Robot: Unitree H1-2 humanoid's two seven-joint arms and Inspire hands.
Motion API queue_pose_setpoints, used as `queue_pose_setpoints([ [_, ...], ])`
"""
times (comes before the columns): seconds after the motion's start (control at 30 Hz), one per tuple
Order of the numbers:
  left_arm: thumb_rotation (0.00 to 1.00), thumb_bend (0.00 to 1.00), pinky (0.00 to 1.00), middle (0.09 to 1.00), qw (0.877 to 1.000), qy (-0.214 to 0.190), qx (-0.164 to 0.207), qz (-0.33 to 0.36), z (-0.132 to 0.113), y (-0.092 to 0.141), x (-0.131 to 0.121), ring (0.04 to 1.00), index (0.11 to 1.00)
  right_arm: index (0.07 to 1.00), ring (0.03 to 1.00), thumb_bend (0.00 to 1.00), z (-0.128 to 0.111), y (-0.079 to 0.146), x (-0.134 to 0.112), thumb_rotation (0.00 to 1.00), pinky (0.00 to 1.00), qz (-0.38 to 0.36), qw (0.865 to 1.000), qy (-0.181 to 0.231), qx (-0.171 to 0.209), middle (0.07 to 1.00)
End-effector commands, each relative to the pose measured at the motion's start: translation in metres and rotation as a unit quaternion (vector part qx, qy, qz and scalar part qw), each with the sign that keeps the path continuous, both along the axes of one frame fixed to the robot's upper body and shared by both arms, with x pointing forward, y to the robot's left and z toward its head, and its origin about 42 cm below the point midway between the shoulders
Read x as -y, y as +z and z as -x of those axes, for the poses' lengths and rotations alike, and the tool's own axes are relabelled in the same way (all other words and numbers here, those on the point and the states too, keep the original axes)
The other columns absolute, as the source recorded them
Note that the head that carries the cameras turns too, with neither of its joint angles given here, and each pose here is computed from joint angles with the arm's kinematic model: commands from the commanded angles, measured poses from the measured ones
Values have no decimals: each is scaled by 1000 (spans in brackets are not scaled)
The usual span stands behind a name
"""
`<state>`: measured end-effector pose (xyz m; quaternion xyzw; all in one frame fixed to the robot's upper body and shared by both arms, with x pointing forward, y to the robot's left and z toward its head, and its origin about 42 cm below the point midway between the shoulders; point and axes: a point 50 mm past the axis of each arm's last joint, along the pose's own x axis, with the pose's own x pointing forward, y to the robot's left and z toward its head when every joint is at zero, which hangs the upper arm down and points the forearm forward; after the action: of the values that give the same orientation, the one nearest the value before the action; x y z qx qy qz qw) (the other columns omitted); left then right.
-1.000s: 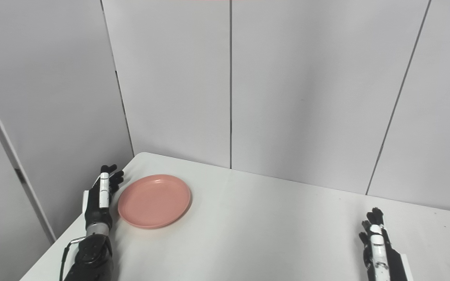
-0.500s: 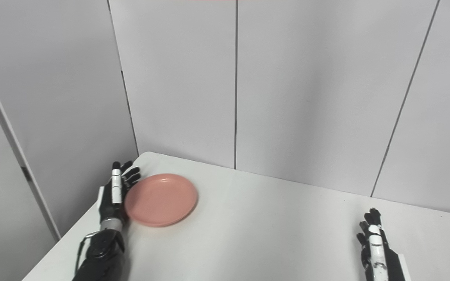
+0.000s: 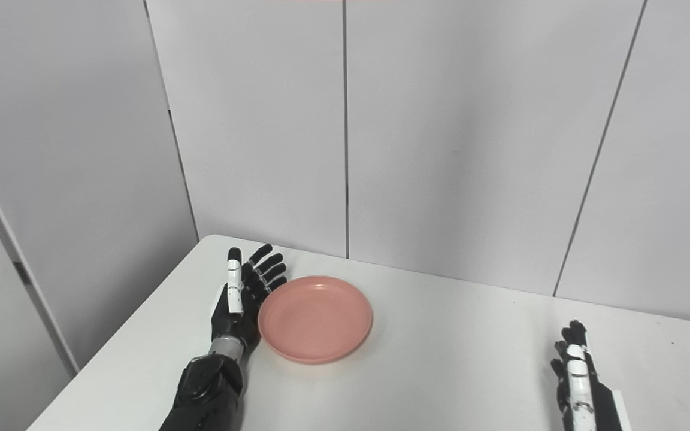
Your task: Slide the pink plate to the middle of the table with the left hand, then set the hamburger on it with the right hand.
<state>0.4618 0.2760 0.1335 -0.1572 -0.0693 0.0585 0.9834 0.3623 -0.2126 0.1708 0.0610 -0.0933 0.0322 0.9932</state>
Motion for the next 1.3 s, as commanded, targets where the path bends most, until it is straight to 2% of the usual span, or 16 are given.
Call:
queue_pose_setpoints([
  [0.0,997,866,761,780,999,-21,-21,15,8,-16,12,790,772,1000,1000,360,-7,17,-5,845,1000,-26,999,-3,28,1000],
  [0.07,984,864,763,782,999,-27,-20,23,10,-17,19,793,771,1000,1000,352,-6,17,-6,857,1000,-29,999,-8,25,993],
  [0.33,989,830,799,809,998,-60,-34,9,22,-27,53,825,800,1000,993,392,-11,11,-6,765,1000,-43,999,-18,18,969],
  [0.43,999,819,776,813,997,-72,-38,-3,26,-33,67,828,800,1000,995,418,-13,8,-6,795,1000,-38,999,-9,14,972],
  [0.6,1000,831,804,815,994,-94,-50,3,33,-45,94,836,805,1000,995,520,-17,-1,-4,836,1000,-22,1000,0,15,984],
  [0.7,988,846,824,818,993,-103,-52,6,37,-48,105,844,809,1000,999,566,-19,-4,-8,817,1000,-28,1000,6,11,983],
  [0.87,1000,812,840,826,993,-106,-53,5,46,-47,117,848,822,1000,1000,581,-21,-6,-15,857,1000,-17,1000,14,7,992],
  [1.1,1000,781,852,841,993,-111,-43,-22,61,-37,131,851,827,1000,998,592,-16,5,-24,861,1000,6,1000,10,12,984],
  [1.2,1000,767,847,846,991,-119,-46,-32,68,-34,138,853,831,1000,999,579,-18,7,-28,901,1000,16,1000,6,15,976],
  [1.27,1000,751,850,845,991,-123,-50,-34,72,-33,143,848,834,1000,992,575,-19,9,-31,874,1000,10,1000,6,21,972],
])
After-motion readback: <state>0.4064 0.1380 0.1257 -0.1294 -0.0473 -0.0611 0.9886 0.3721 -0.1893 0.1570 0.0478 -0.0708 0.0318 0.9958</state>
